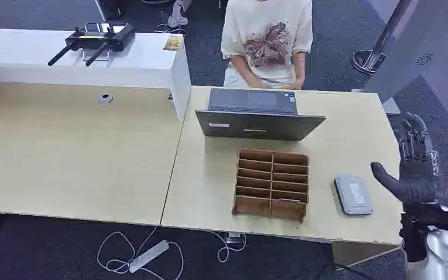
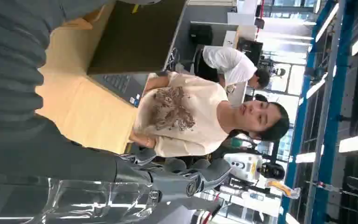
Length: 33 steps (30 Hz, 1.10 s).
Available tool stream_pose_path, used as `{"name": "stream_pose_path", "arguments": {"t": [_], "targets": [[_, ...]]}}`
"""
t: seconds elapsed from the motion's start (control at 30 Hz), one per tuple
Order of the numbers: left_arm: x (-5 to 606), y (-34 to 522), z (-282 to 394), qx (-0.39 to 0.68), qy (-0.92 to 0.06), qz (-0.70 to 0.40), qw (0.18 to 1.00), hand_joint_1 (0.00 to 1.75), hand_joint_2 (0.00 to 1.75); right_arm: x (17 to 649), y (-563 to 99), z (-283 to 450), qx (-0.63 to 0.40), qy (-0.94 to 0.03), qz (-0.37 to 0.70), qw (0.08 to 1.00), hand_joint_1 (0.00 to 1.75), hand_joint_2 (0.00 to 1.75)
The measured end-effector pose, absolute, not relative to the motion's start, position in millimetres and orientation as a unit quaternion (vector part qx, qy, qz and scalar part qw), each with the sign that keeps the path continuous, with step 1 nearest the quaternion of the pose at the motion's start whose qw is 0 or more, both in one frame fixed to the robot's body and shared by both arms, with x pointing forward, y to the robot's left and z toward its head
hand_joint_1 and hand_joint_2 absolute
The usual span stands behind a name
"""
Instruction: Pass the card to the sensor for recognition and then transmit it.
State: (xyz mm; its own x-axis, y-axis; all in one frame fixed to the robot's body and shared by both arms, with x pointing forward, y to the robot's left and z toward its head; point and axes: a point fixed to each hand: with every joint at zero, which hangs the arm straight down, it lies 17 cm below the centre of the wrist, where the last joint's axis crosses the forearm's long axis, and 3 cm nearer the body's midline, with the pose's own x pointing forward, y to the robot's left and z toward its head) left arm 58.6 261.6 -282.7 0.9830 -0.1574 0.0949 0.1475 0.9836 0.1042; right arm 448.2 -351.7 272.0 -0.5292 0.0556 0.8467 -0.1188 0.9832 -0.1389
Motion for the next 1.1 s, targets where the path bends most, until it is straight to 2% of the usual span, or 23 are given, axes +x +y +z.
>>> {"name": "stream_pose_path", "arguments": {"t": [0.13, 0.37, 0.77, 0.93, 1.1], "targets": [[59, 262, -283, 0.048, -0.052, -0.080, 0.994, 0.00, 0.00, 454, -352, 270, -0.023, -0.865, 0.113, 0.488, 0.00, 1.75], [60, 261, -282, 0.048, -0.053, -0.083, 0.994, 0.00, 0.00, 481, -350, 294, -0.181, -0.855, 0.161, 0.458, 0.00, 1.75], [67, 259, -281, 0.045, -0.060, -0.095, 0.993, 0.00, 0.00, 529, -297, 405, -0.425, -0.817, 0.237, 0.309, 0.00, 1.75], [68, 259, -281, 0.044, -0.061, -0.099, 0.992, 0.00, 0.00, 548, -272, 434, -0.454, -0.807, 0.258, 0.277, 0.00, 1.75], [69, 258, -281, 0.041, -0.062, -0.104, 0.992, 0.00, 0.00, 573, -258, 455, -0.563, -0.736, 0.303, 0.222, 0.00, 1.75]]}}
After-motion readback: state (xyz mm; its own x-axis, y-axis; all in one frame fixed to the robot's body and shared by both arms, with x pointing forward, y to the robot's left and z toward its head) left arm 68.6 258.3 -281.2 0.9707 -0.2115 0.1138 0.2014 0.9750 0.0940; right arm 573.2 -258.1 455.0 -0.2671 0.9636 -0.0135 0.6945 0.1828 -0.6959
